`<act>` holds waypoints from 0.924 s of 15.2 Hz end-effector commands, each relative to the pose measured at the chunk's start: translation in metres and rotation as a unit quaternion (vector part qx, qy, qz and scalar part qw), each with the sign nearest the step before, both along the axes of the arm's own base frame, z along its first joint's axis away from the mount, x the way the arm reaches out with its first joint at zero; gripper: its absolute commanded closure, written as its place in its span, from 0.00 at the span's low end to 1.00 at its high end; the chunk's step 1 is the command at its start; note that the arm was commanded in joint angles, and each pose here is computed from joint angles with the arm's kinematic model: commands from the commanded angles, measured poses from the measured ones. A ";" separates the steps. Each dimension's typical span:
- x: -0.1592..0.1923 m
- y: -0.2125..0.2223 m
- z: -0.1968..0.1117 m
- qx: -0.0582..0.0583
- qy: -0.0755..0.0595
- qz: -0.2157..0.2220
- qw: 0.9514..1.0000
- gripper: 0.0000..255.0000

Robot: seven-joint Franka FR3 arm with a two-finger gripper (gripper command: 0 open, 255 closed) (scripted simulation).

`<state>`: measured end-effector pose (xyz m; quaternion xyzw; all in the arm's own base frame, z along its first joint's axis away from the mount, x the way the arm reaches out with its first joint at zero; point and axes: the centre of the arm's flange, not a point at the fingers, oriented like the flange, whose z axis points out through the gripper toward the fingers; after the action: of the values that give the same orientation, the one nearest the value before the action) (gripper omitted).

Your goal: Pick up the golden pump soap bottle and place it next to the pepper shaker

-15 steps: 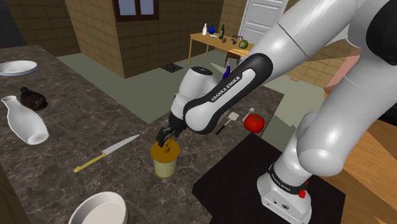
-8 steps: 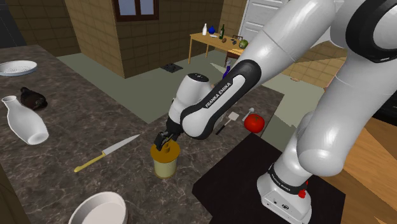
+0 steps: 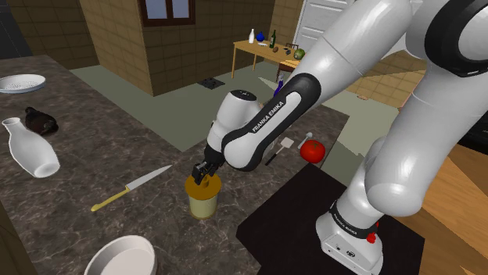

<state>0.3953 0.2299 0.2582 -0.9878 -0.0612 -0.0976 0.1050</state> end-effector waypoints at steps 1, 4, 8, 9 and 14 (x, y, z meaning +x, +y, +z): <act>0.000 0.000 0.000 0.000 0.000 0.000 1.000 1.00; 0.000 0.000 0.000 0.000 0.000 0.000 1.000 1.00; 0.000 0.000 0.010 0.000 0.000 0.000 1.000 1.00; 0.000 0.000 0.016 0.000 0.000 0.000 1.000 1.00; 0.000 0.000 0.042 0.000 0.000 0.000 1.000 1.00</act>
<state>0.3946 0.2304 0.2947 -0.9878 -0.0613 -0.0974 0.1049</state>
